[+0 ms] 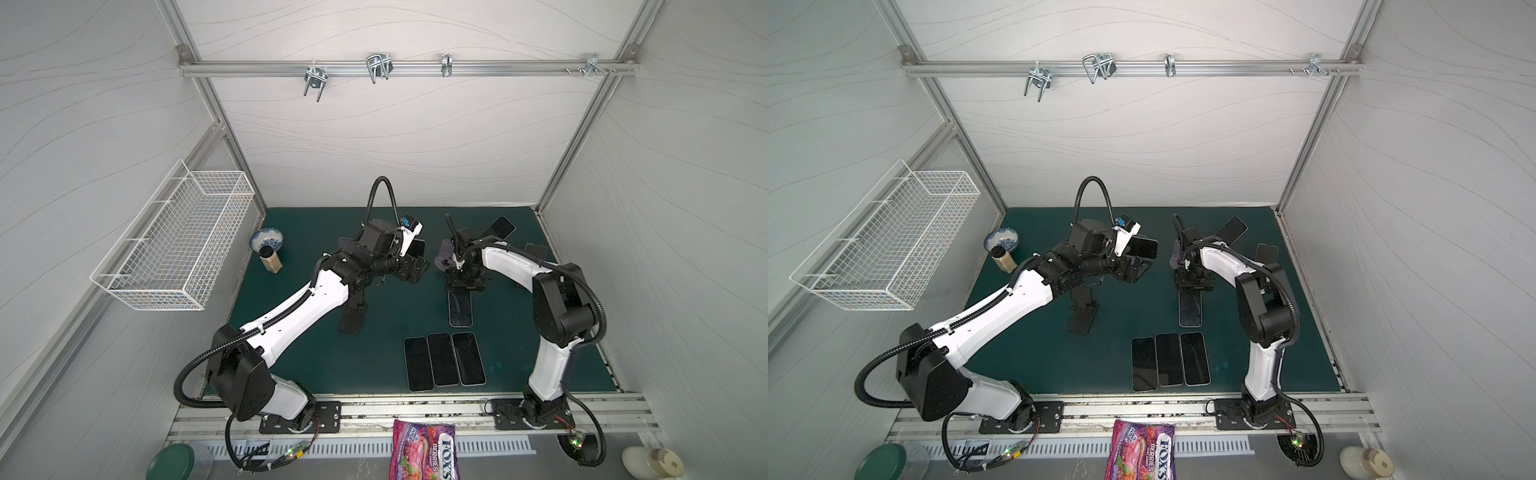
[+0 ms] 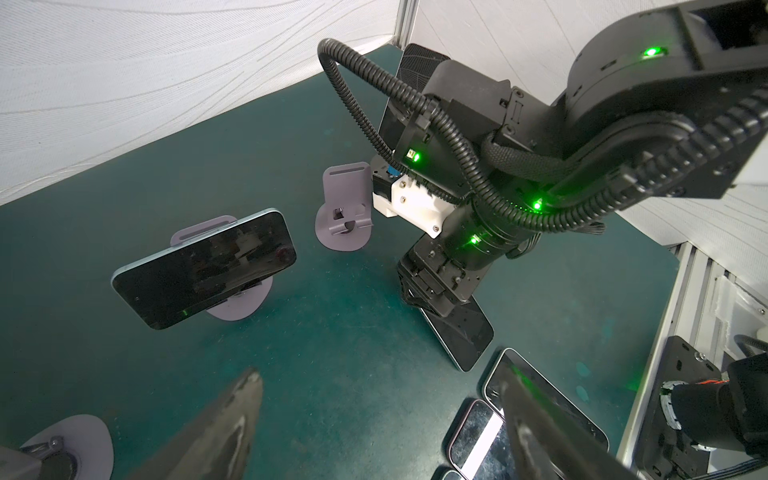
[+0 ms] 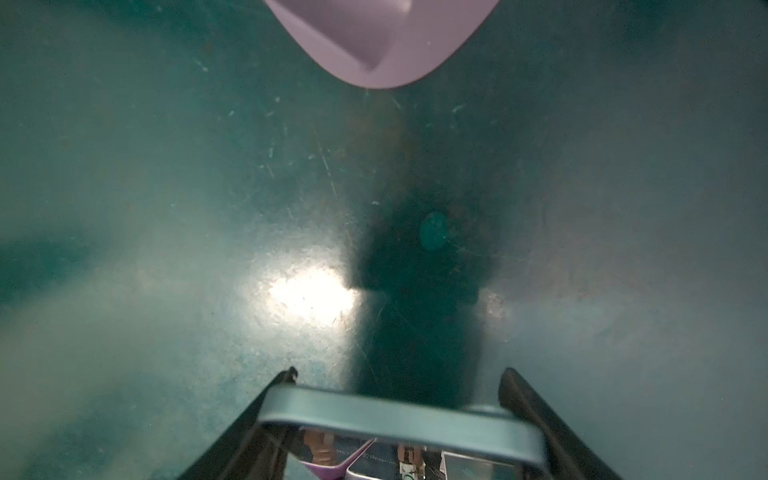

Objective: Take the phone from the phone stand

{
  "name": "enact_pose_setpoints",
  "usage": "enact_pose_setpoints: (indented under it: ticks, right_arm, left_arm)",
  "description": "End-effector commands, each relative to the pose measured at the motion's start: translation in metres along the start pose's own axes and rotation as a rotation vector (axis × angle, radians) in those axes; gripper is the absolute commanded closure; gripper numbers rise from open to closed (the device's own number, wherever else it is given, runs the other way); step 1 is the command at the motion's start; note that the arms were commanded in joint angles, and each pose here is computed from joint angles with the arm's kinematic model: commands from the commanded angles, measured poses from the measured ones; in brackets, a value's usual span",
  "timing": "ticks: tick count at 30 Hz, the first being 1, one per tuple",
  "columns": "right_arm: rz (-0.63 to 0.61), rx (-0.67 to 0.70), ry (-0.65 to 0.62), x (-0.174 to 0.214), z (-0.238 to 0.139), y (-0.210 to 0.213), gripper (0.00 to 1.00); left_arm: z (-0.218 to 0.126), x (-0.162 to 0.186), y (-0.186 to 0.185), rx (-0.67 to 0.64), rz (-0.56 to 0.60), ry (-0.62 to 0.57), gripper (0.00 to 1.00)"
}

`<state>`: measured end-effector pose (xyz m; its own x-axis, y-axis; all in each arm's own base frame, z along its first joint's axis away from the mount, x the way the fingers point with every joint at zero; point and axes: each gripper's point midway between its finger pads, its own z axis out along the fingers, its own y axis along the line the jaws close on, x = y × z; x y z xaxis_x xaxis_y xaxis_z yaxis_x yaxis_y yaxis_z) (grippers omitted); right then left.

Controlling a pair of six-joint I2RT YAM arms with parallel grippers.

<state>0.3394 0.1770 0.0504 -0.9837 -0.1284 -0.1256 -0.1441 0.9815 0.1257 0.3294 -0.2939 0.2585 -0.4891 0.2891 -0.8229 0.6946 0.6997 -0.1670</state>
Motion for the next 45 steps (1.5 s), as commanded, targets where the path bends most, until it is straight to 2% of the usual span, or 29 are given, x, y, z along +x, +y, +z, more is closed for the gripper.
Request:
enact_pose_setpoints:
  ticks: [1, 34, 45]
  right_arm:
    - [-0.022, 0.015, 0.024, 0.003, 0.0, 0.0, 0.4]
    - [-0.025, 0.014, 0.063, 0.004, 0.024, 0.009, 0.36]
    - [-0.02, 0.018, 0.068, 0.004, 0.033, 0.007, 0.32]
  left_arm:
    - [-0.004, -0.019, -0.006, 0.015, 0.017, -0.046, 0.1]
    - [-0.004, -0.017, -0.002, -0.005, 0.023, -0.04, 0.1]
    - [-0.002, -0.015, 0.0, -0.013, 0.027, -0.033, 0.1]
